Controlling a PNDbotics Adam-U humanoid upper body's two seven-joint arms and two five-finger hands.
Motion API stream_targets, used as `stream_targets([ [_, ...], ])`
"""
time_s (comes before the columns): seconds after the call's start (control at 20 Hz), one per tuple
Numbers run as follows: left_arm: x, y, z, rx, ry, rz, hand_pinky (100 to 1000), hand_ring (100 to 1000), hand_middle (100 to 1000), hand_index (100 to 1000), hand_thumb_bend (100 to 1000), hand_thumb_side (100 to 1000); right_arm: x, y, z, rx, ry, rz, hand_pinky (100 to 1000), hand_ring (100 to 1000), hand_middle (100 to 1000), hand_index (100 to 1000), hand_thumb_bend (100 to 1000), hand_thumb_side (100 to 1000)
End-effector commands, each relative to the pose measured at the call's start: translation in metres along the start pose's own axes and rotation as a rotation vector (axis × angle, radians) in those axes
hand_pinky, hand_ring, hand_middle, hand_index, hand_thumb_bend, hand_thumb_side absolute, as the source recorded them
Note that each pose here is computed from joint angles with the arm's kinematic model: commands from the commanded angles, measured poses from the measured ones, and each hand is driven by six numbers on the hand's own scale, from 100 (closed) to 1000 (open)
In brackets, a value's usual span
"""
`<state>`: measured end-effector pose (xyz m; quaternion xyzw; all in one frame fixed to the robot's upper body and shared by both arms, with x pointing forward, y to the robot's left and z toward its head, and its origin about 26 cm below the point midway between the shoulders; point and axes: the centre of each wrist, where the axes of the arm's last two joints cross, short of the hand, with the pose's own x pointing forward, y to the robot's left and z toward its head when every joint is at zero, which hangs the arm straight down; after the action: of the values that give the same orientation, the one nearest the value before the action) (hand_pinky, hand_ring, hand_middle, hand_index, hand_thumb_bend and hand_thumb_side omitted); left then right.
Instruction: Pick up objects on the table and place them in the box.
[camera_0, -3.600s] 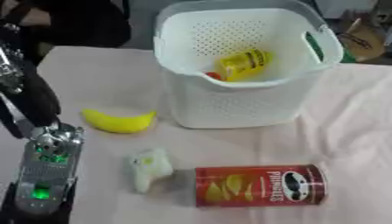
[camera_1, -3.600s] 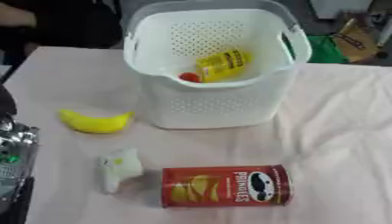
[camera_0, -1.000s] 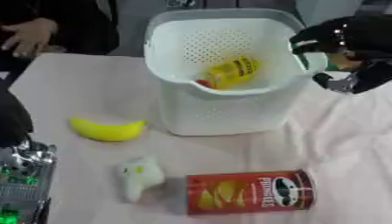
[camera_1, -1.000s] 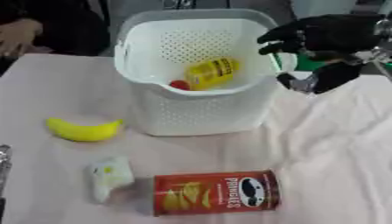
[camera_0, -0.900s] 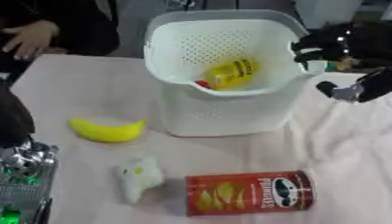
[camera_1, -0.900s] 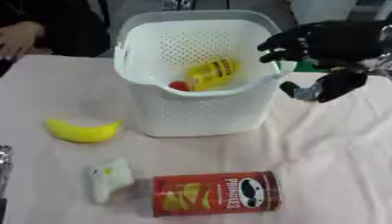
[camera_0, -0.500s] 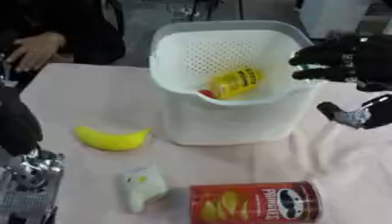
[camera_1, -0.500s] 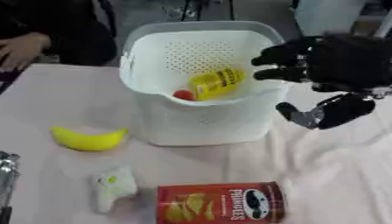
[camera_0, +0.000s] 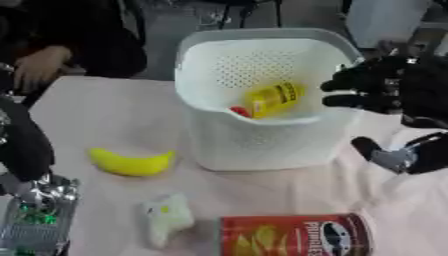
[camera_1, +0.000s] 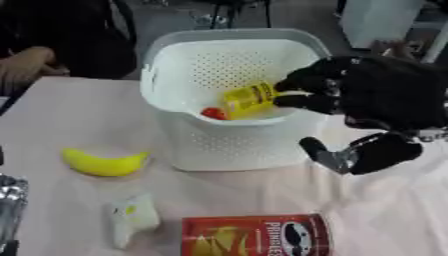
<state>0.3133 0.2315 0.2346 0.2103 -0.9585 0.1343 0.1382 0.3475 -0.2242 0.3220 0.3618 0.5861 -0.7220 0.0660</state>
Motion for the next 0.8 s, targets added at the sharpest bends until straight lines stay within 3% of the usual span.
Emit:
stream_targets([
  [0.05, 0.003, 0.001, -0.004, 0.011, -0.014, 0.006, 776, 840, 896, 948, 100, 1000, 0.001, -0.011, -0.002, -0.005, -0.012, -0.004, 857, 935, 936, 1000, 129, 1000],
  [0.6, 0.002, 0.004, -0.001, 0.012, -0.008, -0.011, 777, 840, 896, 948, 100, 1000, 0.014, -0.016, -0.015, 0.044, -0.049, -0.092, 854, 930, 930, 995, 103, 1000],
  [0.8, 0.001, 0.005, 0.0, 0.018, -0.008, -0.02, 777, 841, 896, 948, 100, 1000, 0.02, -0.009, -0.019, 0.08, -0.058, -0.141, 860, 945, 937, 1000, 100, 1000],
])
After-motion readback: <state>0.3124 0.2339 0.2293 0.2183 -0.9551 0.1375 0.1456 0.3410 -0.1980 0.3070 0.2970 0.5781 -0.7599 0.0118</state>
